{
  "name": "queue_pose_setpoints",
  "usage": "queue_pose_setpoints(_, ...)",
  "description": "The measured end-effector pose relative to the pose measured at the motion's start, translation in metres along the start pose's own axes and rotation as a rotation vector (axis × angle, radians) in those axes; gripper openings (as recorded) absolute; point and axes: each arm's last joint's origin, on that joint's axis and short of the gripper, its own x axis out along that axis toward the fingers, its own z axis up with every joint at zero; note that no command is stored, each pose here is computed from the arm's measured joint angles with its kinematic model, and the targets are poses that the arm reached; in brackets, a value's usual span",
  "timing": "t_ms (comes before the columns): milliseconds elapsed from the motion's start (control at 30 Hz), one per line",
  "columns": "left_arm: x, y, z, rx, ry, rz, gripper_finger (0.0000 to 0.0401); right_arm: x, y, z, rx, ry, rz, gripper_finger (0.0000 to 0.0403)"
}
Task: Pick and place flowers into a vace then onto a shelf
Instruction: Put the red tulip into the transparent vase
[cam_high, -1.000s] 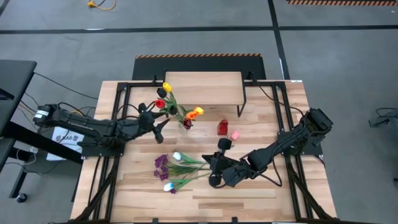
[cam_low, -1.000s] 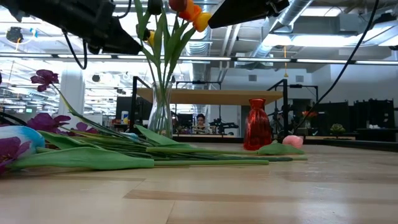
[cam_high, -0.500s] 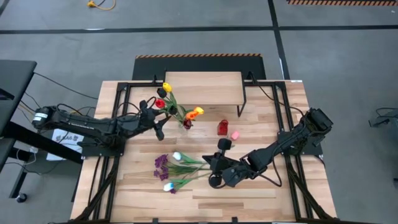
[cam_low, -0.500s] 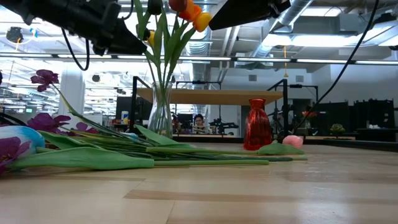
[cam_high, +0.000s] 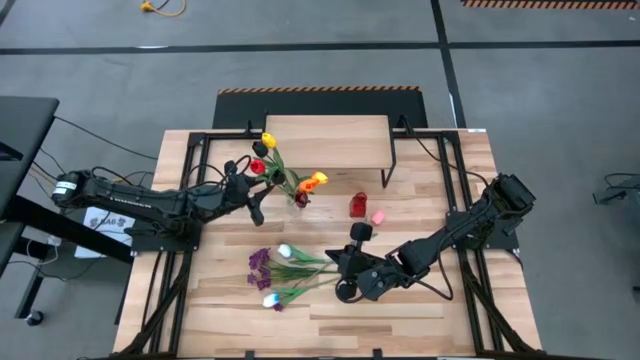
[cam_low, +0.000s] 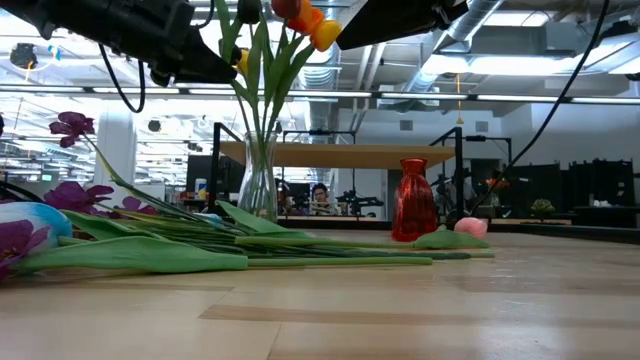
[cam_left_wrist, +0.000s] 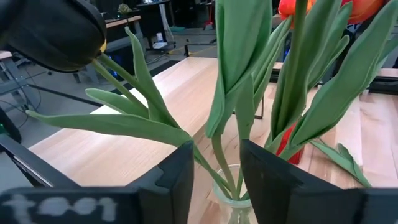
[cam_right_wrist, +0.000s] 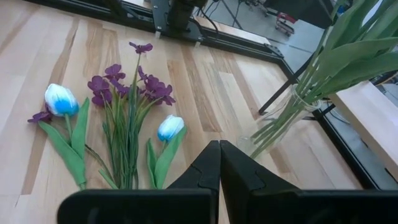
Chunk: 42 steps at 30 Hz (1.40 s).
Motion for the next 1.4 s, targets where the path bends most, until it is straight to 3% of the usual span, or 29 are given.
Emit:
queue_pose_setpoints(467, 0.0, 0.0, 0.0002, 0.036, -0.001, -0.001, 0.0038, 0.0, 0.0, 0.0, 0.0, 0.0, 0.0, 0.0001)
queue_pose_setpoints(667, -0.0001, -0.0018, 0.0002, 0.063, -0.002, -0.062, 0.0005, 0.0, 0.0, 0.0, 0.0, 0.0, 0.0, 0.0001)
queue_pose_setpoints(1400, -0.0003, -0.0023, -0.0062, 0.01, 0.059, -0.087, 0.0001, 0.0, 0.0, 0.0, 0.009, 0.0, 0.0, 0.0001)
